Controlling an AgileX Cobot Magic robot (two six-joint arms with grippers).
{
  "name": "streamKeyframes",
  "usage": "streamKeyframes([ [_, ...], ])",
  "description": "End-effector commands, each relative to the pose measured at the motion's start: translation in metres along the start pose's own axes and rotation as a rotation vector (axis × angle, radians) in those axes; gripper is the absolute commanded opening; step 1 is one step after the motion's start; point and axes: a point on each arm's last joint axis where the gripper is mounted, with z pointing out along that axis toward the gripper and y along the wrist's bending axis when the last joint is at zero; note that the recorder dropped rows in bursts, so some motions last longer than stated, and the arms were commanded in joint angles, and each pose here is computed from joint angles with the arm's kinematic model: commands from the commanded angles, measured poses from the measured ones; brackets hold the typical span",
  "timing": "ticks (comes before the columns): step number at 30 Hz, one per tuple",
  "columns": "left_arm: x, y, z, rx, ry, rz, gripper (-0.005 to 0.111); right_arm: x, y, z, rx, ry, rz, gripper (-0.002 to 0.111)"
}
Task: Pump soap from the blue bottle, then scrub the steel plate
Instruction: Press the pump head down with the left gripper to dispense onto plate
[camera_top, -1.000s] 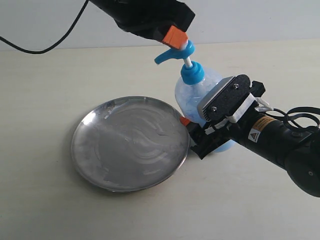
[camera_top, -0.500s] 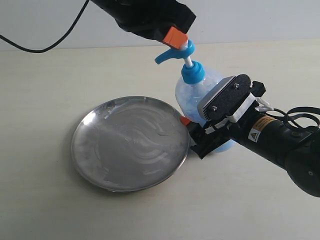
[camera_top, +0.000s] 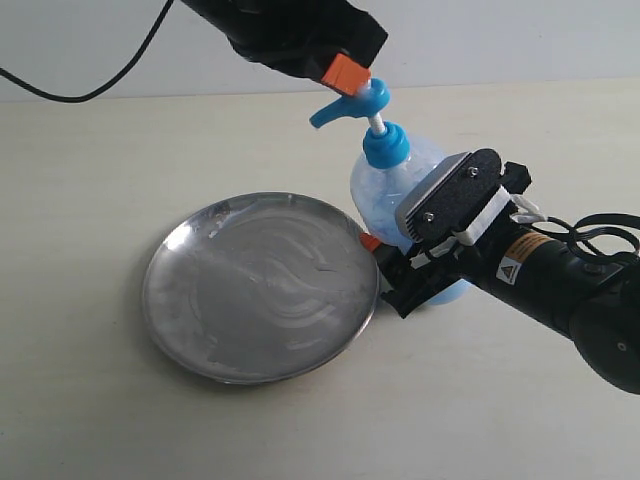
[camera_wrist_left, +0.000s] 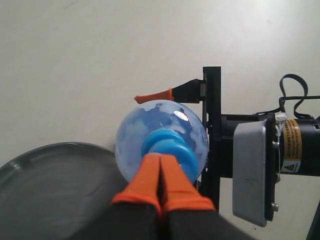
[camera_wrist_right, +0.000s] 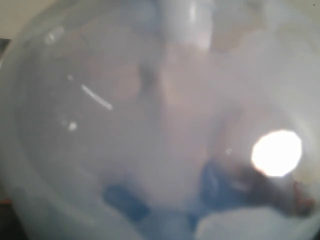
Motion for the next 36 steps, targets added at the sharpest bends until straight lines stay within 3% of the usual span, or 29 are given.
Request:
streamKeyframes([
  [1,0.002,-0.003,0.006,0.024,0.021,-0.007,0.0,-0.004,0.003,-0.001,-0.031,-0.039,-0.02,0.0],
  [14,0.004,-0.003,0.006,0.028,0.039,-0.005,0.0,-0.006,0.003,-0.001,-0.03,-0.056,-0.003,0.0],
  [20,0.013,0.002,0.025,0.047,0.123,-0.019,0.0,-0.006,0.003,-0.001,-0.031,-0.057,-0.003,0.0],
  [36,0.021,0.006,0.04,0.07,0.201,-0.034,0.0,-0.006,0.004,-0.001,-0.044,-0.063,-0.006,0.0],
])
